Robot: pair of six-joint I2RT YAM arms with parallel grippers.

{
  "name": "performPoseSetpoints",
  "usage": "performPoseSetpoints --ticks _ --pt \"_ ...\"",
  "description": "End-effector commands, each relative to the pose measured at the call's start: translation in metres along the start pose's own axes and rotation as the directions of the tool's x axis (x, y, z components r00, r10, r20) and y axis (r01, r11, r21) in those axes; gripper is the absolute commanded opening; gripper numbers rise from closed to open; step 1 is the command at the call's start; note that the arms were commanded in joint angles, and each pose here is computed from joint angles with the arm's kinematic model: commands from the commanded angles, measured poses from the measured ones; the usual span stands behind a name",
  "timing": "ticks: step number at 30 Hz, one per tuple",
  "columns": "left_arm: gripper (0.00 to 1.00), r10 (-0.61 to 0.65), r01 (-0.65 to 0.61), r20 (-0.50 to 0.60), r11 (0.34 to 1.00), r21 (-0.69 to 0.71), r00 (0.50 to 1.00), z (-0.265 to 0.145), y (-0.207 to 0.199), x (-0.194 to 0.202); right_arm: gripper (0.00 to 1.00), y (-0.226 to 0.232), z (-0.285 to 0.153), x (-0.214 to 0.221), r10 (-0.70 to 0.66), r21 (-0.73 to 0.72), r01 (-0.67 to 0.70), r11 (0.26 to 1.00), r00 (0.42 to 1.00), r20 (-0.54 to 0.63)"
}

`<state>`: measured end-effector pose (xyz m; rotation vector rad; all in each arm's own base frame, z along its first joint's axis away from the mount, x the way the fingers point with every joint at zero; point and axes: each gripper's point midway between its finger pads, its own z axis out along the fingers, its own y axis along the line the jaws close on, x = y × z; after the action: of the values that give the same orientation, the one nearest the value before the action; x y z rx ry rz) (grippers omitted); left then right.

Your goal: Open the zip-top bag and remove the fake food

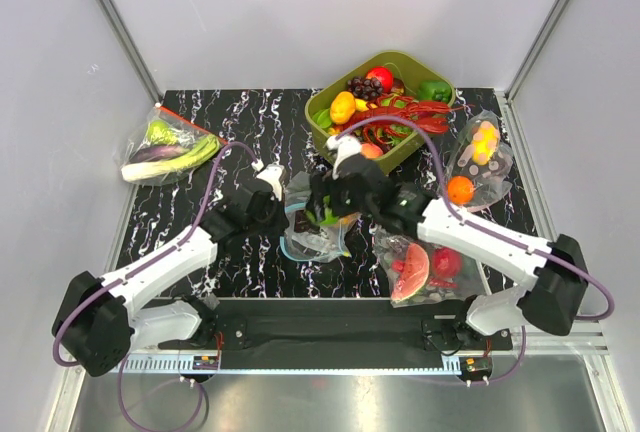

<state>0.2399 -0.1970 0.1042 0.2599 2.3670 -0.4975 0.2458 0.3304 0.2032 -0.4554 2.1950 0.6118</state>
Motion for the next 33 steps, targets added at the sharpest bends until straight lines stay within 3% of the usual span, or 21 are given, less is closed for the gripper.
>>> performPoseSetpoints --ticks 1,7,10,15,23,26,31,33 --pt "0.00 0.006 -0.007 0.048 0.999 0.033 0.999 0.002 -0.010 -0.016 0.47 -0.031 -0.029 -0.087 -0.033 0.049 0.022 0.999 0.970 0.239" --pt "0.00 0.005 -0.006 0.048 0.999 0.038 0.999 0.001 -0.010 -0.016 0.47 -0.099 -0.039 -0.179 -0.086 0.170 0.015 0.985 0.903 0.421" --pt "0.00 0.005 -0.007 0.049 0.999 0.042 0.999 0.001 -0.011 -0.016 0.47 -0.131 -0.019 -0.203 -0.083 0.198 -0.003 0.980 0.901 0.426" --pt "0.00 0.007 -0.009 0.049 0.999 0.040 0.999 0.000 -0.011 -0.016 0.47 -0.187 0.024 -0.216 -0.054 0.233 -0.041 0.972 0.922 0.384" --pt "0.00 0.011 -0.013 0.044 0.999 0.040 0.999 0.001 -0.011 -0.016 0.48 -0.198 0.073 -0.200 0.003 0.185 -0.060 0.981 0.955 0.295" --pt "0.00 0.011 -0.012 0.041 0.999 0.042 0.999 0.002 -0.012 -0.016 0.56 -0.206 0.082 -0.185 0.023 0.208 -0.078 0.975 0.967 0.254" --pt "0.00 0.011 -0.013 0.043 0.999 0.041 0.999 0.003 -0.011 -0.016 0.88 -0.205 0.073 -0.181 0.016 0.218 -0.073 0.973 0.968 0.251" --pt "0.00 0.010 -0.011 0.042 0.999 0.041 0.999 0.003 -0.012 -0.017 0.92 -0.203 0.067 -0.185 0.002 0.221 -0.062 0.973 0.965 0.262"
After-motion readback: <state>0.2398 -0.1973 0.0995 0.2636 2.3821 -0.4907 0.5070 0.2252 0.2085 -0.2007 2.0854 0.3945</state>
